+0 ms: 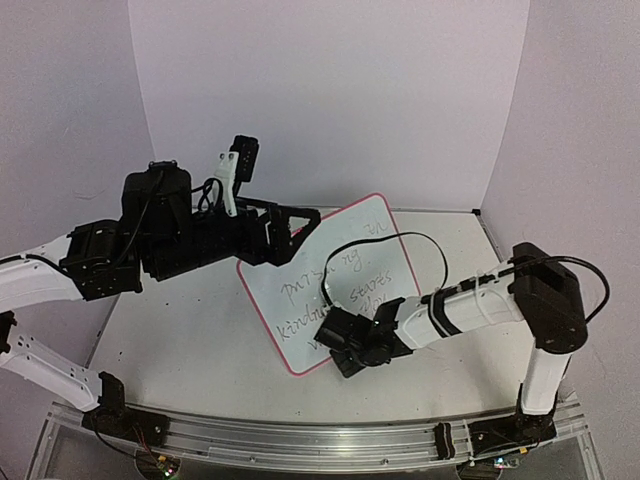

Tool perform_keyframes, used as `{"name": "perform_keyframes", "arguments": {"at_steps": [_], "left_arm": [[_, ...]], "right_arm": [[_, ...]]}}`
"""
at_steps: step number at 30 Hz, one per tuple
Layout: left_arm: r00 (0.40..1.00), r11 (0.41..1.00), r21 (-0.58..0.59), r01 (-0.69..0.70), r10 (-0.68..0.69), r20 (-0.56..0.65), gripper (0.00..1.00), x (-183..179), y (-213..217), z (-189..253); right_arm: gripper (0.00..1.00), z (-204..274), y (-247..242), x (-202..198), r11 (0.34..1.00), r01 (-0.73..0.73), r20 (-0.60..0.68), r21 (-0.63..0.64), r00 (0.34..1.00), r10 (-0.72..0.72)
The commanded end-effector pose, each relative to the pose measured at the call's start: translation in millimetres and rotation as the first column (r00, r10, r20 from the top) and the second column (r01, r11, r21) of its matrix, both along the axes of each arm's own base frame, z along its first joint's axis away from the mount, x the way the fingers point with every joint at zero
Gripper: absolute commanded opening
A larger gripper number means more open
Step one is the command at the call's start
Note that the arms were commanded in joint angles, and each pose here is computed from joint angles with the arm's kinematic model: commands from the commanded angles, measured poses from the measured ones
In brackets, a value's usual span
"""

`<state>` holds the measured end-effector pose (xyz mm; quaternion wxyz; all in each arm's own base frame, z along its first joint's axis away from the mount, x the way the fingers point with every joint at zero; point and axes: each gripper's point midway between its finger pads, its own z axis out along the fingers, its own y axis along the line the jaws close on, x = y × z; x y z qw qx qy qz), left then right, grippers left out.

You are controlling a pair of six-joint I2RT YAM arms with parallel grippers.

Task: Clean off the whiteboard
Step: Move the whiteboard to the center of the board.

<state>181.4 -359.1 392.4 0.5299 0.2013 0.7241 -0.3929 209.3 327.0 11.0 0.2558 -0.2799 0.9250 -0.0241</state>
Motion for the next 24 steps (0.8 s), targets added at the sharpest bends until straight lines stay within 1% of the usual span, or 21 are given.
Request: {"name": "perform_keyframes", "arguments": {"at_steps": [1, 4, 9, 13, 19, 24], "left_arm": [[1.000, 0.998, -0.060, 0.010, -0.009, 0.020, 1.00, -4, 8, 20], [1.000, 0.998, -0.068, 0.011, -0.010, 0.016, 1.00, -5, 11, 21], [0.998, 0.993, -0.093, 0.066, -0.066, -0.001, 1.00, -14, 8, 27], [0.998, 0.995, -0.077, 0.063, -0.064, -0.007, 1.00, -12, 3, 26], [0.999, 0.996, -0.073, 0.042, -0.043, -0.014, 1.00, -10, 6, 27], [0.997, 0.992, -0.104, 0.075, -0.078, -0.026, 1.00, -19, 7, 33]], "right_arm": [[0.00, -2, 79, 24, 0.987, -0.060, 0.041, 0.148, 0.998, 0.054], [0.00, -3, 100, 37, 0.981, -0.039, 0.026, 0.190, 0.999, 0.034], [0.00, 3, 128, 67, 0.963, 0.004, 0.013, 0.270, 1.000, -0.008], [0.00, 13, 148, 80, 0.948, 0.019, 0.012, 0.318, 1.000, -0.024], [0.11, 11, 150, 83, 0.948, 0.040, -0.004, 0.317, 0.999, -0.041], [0.23, 13, 146, 81, 0.947, 0.051, -0.010, 0.318, 0.999, -0.050]]}}
